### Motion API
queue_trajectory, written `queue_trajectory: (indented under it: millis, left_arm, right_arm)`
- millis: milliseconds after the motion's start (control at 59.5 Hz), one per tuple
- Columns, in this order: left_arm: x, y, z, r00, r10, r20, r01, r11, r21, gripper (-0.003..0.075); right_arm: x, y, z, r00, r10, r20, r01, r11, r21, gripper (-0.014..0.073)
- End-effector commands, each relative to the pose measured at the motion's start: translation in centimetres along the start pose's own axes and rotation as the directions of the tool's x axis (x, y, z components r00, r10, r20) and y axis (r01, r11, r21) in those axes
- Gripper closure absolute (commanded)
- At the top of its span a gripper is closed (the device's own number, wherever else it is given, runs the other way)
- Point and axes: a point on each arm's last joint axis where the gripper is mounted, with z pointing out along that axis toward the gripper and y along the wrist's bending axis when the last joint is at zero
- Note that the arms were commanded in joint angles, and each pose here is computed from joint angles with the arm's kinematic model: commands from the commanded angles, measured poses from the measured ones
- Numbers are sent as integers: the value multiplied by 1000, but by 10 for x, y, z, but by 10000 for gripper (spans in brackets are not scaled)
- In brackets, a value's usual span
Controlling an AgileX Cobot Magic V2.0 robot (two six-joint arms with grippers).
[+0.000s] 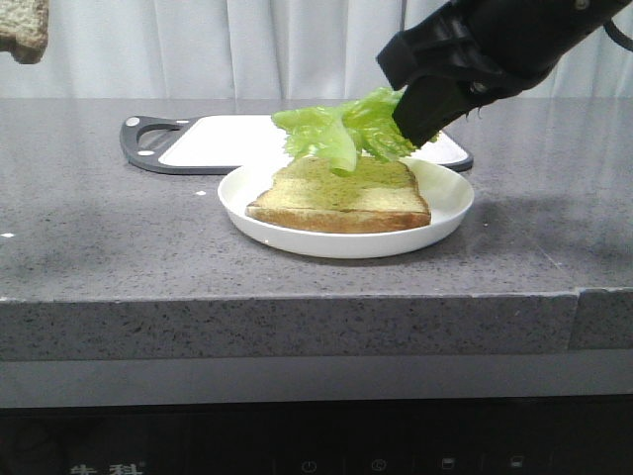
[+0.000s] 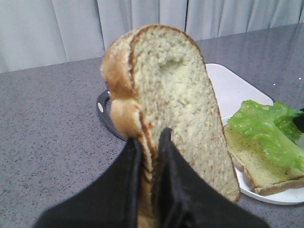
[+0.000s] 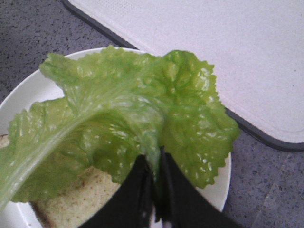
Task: Left arm grabs bread, right arm adds lettuce
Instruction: 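Carry the lettuce with the right gripper onto the bottom bread slice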
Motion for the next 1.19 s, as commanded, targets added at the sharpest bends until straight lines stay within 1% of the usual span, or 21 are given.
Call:
queue_trajectory:
  millis: [0, 118, 235, 437, 504, 588, 756, 806, 890, 1175]
  left_arm:
    - [-15, -3, -4, 996, 2, 91, -6, 999, 40, 741]
    - [-15, -3, -4, 996, 2, 91, -6, 999, 40, 741]
    - [-15, -3, -4, 996, 2, 91, -6, 999, 40, 741]
    - [-15, -3, -4, 996, 2, 91, -6, 999, 40, 741]
    - [-15, -3, -4, 996, 2, 91, -6, 999, 40, 741]
    - [-15, -3, -4, 996, 2, 91, -6, 999, 40, 741]
    - [-15, -3, -4, 996, 2, 90, -5, 999, 39, 741]
    - [-15, -3, -4, 996, 2, 90, -5, 999, 39, 741]
    - [-15, -3, -4, 996, 2, 90, -5, 999, 39, 741]
    - [-15, -3, -4, 996, 2, 90, -5, 999, 39, 741]
  right_arm:
    - [-21, -3, -14, 990, 10, 144, -15, 999, 38, 656]
    - [-19, -3, -9, 989, 37, 144, -43, 998, 36, 656]
    - [-14, -2, 0, 992, 65, 108, -67, 997, 22, 656]
    - [-7, -2, 12, 996, 74, 57, -75, 997, 12, 655]
    - [-6, -2, 13, 996, 75, 49, -75, 997, 11, 641]
    - [-6, -2, 13, 996, 75, 46, -75, 997, 9, 582]
    - [-6, -2, 13, 995, 81, 49, -82, 997, 9, 374]
    - [-7, -2, 13, 994, 91, 54, -91, 996, 9, 323]
    - [-8, -2, 13, 993, 100, 70, -101, 995, 13, 263]
    - [-23, -3, -12, 981, 91, 170, -97, 995, 26, 153]
